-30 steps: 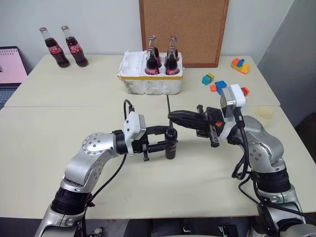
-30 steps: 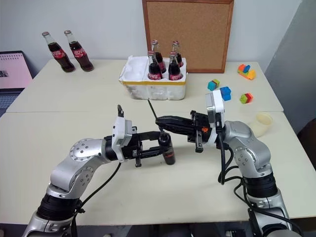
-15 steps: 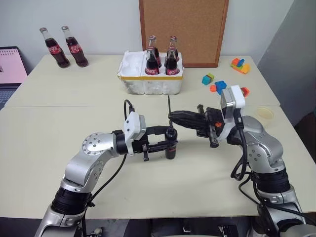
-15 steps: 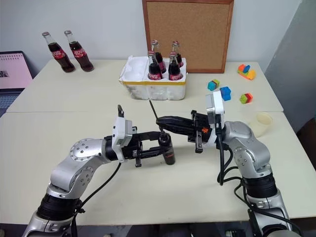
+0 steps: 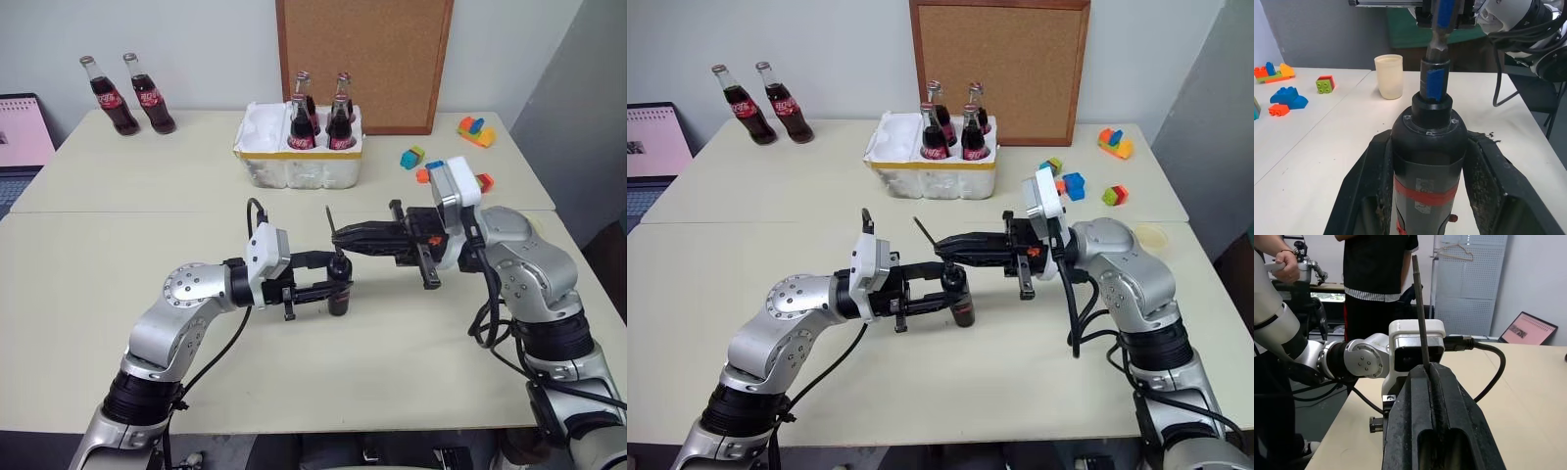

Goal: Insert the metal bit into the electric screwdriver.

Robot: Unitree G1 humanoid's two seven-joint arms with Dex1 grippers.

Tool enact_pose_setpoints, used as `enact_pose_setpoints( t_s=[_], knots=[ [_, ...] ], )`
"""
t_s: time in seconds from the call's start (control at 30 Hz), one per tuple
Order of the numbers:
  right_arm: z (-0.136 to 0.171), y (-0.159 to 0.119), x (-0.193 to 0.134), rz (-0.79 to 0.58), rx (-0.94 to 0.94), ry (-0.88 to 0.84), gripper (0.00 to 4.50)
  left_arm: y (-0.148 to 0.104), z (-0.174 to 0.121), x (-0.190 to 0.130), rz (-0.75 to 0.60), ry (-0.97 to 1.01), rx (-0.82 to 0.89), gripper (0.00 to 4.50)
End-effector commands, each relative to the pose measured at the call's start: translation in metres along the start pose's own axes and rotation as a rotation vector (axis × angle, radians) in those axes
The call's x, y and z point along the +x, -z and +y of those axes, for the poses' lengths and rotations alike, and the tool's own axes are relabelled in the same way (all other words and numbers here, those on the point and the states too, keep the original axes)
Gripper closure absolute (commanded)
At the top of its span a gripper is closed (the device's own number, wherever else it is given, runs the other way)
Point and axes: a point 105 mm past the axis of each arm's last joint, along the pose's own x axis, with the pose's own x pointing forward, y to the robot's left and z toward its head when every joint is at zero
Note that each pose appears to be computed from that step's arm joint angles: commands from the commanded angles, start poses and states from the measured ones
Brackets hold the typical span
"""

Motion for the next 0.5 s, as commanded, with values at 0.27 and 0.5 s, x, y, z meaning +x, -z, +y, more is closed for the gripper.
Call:
enact_pose_setpoints(
  t_s=[0.27,0.5],
  knots=[
    [-0.0083,0.0139,-0.0076,0.091,0.139,-0.012,4.5,0.0008,-0.0036,0.001,0.011,0.038,0.007,2.86],
    [-0.0079,0.0096,-0.0097,0.071,0.151,-0.023,4.5,0.0012,-0.0022,-0.002,0.016,0.035,0.007,2.86]
  ],
)
